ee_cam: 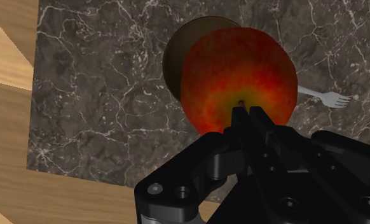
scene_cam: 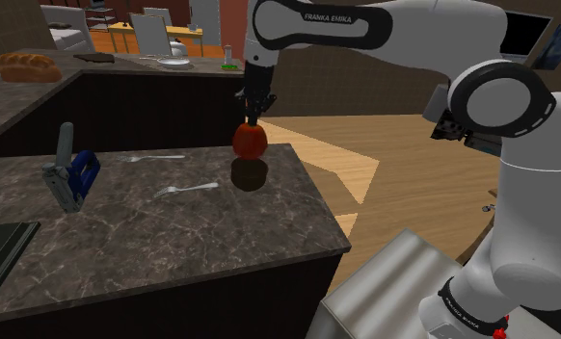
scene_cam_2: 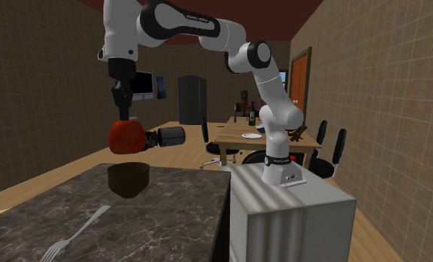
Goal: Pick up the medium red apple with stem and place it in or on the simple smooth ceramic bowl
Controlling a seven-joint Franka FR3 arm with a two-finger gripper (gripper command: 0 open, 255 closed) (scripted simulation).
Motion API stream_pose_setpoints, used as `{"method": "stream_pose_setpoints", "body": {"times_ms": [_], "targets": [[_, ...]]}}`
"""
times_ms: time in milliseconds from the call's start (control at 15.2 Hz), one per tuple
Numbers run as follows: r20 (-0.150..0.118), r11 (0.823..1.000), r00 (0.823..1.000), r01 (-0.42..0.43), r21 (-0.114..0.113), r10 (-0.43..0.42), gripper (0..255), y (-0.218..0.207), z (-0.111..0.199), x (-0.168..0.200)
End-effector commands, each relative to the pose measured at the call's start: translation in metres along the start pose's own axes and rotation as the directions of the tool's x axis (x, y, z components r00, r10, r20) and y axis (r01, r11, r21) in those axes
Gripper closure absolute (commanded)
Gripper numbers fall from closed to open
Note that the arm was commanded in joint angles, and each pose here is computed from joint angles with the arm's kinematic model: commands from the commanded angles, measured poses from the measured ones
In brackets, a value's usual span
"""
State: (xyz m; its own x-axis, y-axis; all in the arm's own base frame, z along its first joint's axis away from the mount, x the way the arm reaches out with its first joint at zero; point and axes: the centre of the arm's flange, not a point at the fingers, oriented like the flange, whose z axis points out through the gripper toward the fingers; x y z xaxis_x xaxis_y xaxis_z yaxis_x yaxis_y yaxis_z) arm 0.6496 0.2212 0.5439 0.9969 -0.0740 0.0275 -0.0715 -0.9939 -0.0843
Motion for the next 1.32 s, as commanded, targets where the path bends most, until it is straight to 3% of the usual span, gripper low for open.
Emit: {"method": "stream_pose_setpoints", "body": {"times_ms": [0,462,924,990,1254], "targets": [[-0.001,1.0,1.0,0.0,0.0,0.0,255,0.001,0.01,0.0],[-0.001,1.0,1.0,0.0,0.0,0.0,255,0.004,0.046,-0.001],[-0.001,1.0,1.0,0.0,0.0,0.0,255,0.004,0.046,-0.001],[-0.001,1.0,1.0,0.0,0.0,0.0,0,0.004,0.046,-0.001],[-0.001,1.0,1.0,0.0,0.0,0.0,0,0.004,0.046,-0.001]]}}
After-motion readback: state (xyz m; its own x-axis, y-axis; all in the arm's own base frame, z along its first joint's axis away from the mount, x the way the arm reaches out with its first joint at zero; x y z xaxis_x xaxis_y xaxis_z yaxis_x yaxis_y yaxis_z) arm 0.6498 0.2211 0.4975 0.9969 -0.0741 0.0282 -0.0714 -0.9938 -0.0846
